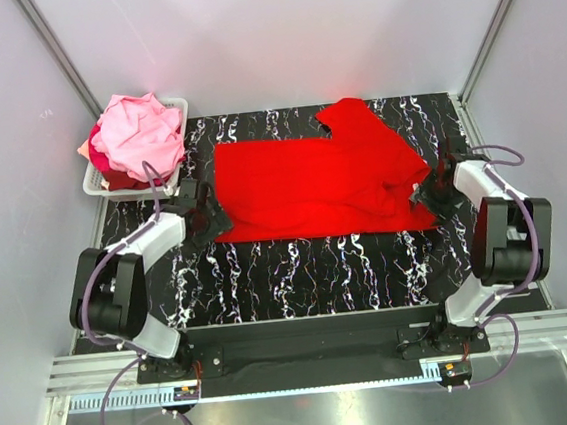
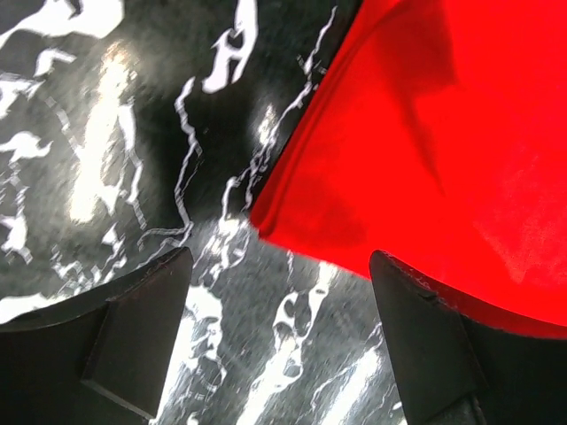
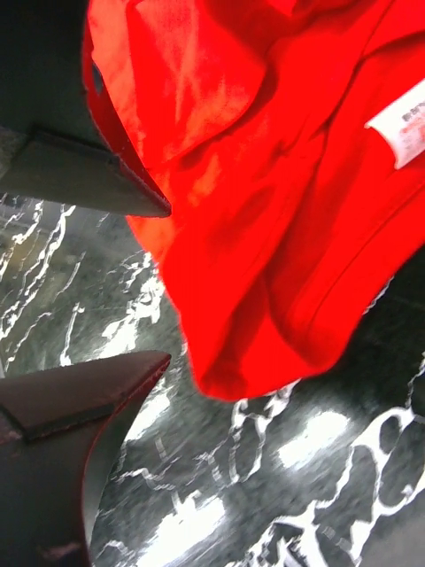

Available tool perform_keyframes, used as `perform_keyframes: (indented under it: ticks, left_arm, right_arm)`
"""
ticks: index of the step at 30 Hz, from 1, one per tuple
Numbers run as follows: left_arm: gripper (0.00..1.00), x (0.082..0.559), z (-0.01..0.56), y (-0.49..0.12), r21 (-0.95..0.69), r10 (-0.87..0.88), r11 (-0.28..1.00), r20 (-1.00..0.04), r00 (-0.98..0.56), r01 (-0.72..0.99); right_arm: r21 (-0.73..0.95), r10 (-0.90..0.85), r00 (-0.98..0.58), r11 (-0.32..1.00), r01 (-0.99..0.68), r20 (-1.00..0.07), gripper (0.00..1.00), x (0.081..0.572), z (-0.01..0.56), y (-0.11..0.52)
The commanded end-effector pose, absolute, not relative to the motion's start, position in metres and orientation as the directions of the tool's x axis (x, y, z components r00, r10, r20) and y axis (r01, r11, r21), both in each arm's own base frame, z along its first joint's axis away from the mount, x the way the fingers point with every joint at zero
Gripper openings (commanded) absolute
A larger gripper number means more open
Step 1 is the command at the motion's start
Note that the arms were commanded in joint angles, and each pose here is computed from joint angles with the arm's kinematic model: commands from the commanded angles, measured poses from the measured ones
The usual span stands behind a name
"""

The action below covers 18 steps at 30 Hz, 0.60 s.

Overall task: Fold and stack the t-shirts
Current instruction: Fold the tshirt

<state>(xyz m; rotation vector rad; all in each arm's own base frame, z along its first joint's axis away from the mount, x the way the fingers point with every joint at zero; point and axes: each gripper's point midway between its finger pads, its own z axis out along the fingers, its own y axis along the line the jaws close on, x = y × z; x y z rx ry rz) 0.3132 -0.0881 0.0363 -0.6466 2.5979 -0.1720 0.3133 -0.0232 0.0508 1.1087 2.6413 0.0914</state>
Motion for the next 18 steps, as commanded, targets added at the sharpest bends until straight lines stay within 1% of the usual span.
perform_keyframes:
  ticks: [1, 3, 4, 5, 6, 7, 8, 9, 10, 11, 14, 15, 16, 18]
  left_arm:
    - [0.86, 0.334, 0.037, -0.097, -0.288, -0.492, 0.869, -0.430, -0.757, -0.402]
    - [0.78, 0.335, 0.030, -0.098, -0.283, -0.494, 0.868, -0.419, -0.762, -0.408]
    - [0.74, 0.334, 0.024, -0.099, -0.282, -0.493, 0.868, -0.408, -0.768, -0.408]
    - [0.67, 0.333, 0.021, -0.100, -0.283, -0.494, 0.868, -0.401, -0.772, -0.408]
    - [0.55, 0.334, 0.020, -0.101, -0.290, -0.497, 0.866, -0.400, -0.770, -0.408]
    - [0.47, 0.333, 0.019, -0.102, -0.293, -0.498, 0.865, -0.396, -0.772, -0.408]
    - [0.35, 0.333, 0.018, -0.102, -0.294, -0.495, 0.866, -0.395, -0.774, -0.404]
    - [0.07, 0.333, 0.020, -0.102, -0.294, -0.493, 0.868, -0.398, -0.774, -0.401]
    - [0.00, 0.333, 0.021, -0.102, -0.293, -0.491, 0.868, -0.397, -0.775, -0.400]
    - [0.00, 0.333, 0.025, -0.102, -0.296, -0.491, 0.869, -0.404, -0.772, -0.397]
    - [0.00, 0.325, 0.037, -0.092, -0.269, -0.502, 0.865, -0.418, -0.757, -0.424]
    - [0.00, 0.314, 0.037, -0.087, -0.241, -0.502, 0.865, -0.405, -0.764, -0.441]
    - [0.00, 0.308, 0.044, -0.084, -0.239, -0.508, 0.861, -0.416, -0.754, -0.449]
    - [0.00, 0.294, 0.047, -0.080, -0.233, -0.521, 0.853, -0.403, -0.752, -0.466]
  right_arm:
    - [0.197, 0.705, -0.670, 0.709, 0.677, -0.232, 0.66, 0.330, 0.043, -0.025]
    - [0.198, 0.707, -0.673, 0.707, 0.679, -0.215, 0.62, 0.331, 0.034, -0.026]
    - [0.194, 0.711, -0.673, 0.703, 0.684, -0.204, 0.58, 0.328, 0.030, -0.026]
    - [0.194, 0.711, -0.674, 0.703, 0.684, -0.200, 0.56, 0.327, 0.028, -0.026]
    - [0.195, 0.711, -0.675, 0.703, 0.684, -0.196, 0.55, 0.326, 0.025, -0.025]
    - [0.194, 0.712, -0.674, 0.702, 0.685, -0.195, 0.52, 0.325, 0.023, -0.026]
    - [0.189, 0.712, -0.675, 0.702, 0.687, -0.191, 0.45, 0.322, 0.019, -0.027]
    - [0.186, 0.714, -0.676, 0.701, 0.689, -0.186, 0.40, 0.320, 0.017, -0.027]
    - [0.185, 0.717, -0.673, 0.697, 0.692, -0.183, 0.34, 0.319, 0.016, -0.029]
    - [0.192, 0.722, -0.671, 0.692, 0.696, -0.168, 0.23, 0.316, 0.013, -0.029]
    - [0.204, 0.740, -0.654, 0.672, 0.712, -0.158, 0.05, 0.312, 0.014, -0.036]
    - [0.211, 0.746, -0.646, 0.666, 0.715, -0.162, 0.01, 0.310, 0.017, -0.038]
    - [0.212, 0.751, -0.639, 0.660, 0.721, -0.165, 0.00, 0.308, 0.020, -0.041]
    - [0.205, 0.766, -0.615, 0.643, 0.738, -0.185, 0.00, 0.300, 0.028, -0.052]
